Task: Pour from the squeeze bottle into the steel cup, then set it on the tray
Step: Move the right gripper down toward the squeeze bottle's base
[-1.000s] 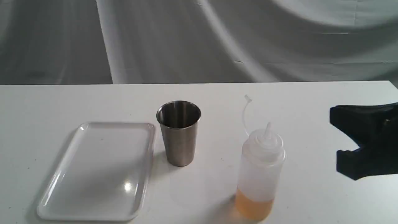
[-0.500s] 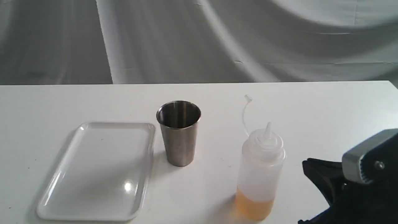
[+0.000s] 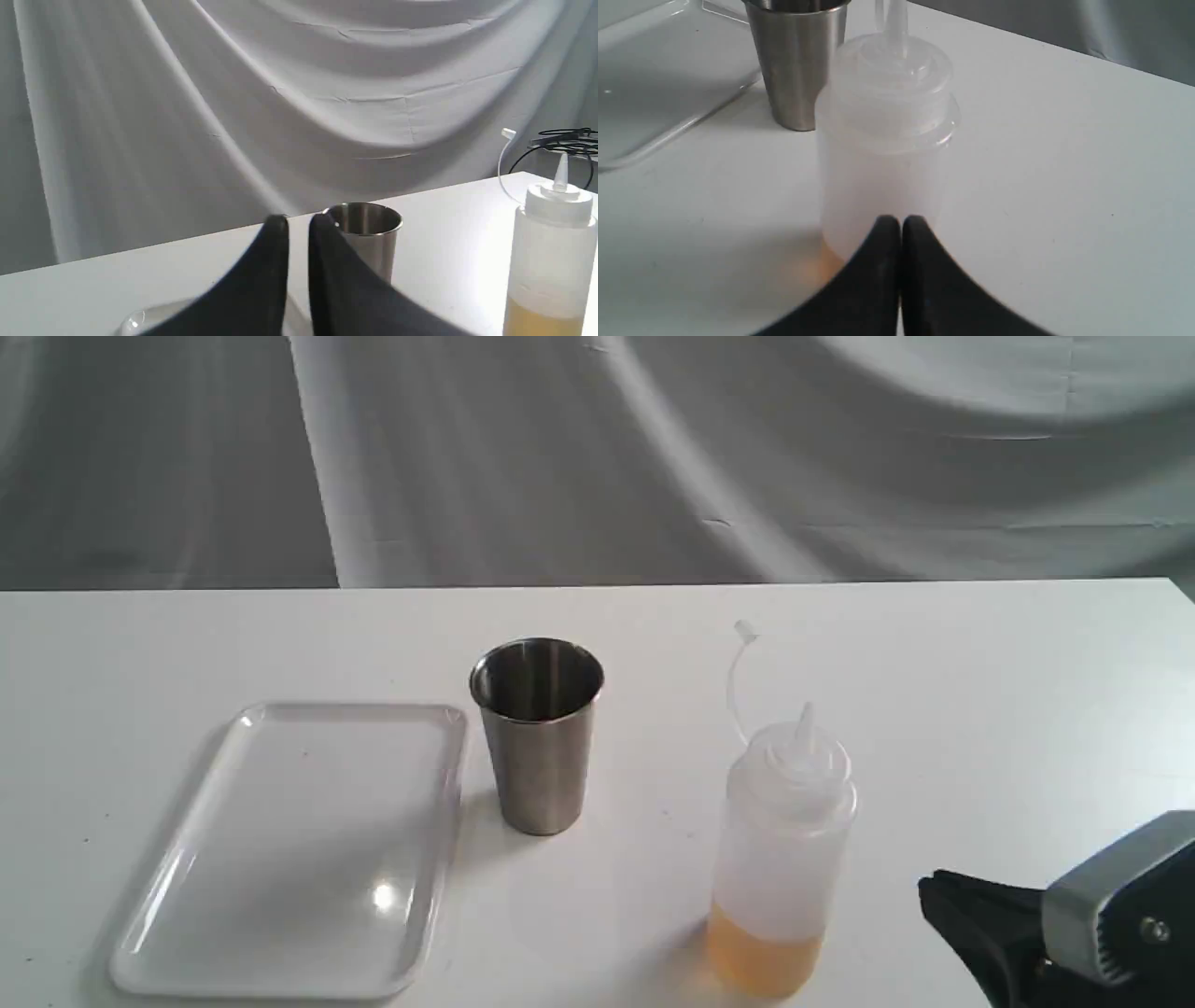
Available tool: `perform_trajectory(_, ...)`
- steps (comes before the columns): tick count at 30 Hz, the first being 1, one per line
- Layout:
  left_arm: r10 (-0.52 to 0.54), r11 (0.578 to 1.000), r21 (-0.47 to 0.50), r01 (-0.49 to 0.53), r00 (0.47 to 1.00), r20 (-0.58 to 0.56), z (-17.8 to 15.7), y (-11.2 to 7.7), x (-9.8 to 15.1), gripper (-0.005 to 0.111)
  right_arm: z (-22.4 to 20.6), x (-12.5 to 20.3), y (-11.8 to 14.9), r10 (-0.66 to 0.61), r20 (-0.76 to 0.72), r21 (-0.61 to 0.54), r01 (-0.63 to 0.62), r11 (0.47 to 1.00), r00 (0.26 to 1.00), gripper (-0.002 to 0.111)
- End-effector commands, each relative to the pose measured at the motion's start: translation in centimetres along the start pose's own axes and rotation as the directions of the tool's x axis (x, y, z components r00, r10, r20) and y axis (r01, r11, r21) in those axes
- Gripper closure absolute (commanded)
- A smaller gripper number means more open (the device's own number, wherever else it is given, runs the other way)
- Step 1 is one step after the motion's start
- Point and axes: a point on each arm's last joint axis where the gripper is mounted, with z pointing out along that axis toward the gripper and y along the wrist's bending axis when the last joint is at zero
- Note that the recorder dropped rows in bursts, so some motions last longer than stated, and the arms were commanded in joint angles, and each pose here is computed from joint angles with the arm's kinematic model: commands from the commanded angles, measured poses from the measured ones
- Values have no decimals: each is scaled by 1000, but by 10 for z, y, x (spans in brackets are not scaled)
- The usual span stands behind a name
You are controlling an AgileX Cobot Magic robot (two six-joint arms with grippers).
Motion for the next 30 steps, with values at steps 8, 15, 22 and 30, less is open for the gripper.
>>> perform_trajectory(8, 2, 1000, -2, -2, 1000, -8, 0, 0, 2, 98, 25, 21, 5, -46, -102, 17, 48, 999, 994, 108)
perform_trajectory(15, 2, 1000, -2, -2, 1000, -8, 0, 0, 2, 98, 28, 21, 7, -23, -81, 10, 24, 1000, 996, 108)
perform_trajectory(22, 2, 1000, -2, -2, 1000, -8, 0, 0, 2, 98, 28, 21, 7, -15, -88, 7, 15, 1000, 996, 108)
perform_trajectory(30, 2, 1000, -2, -2, 1000, -8, 0, 0, 2, 98, 28, 23, 8, -13, -105, -1, 13, 1000, 994, 108)
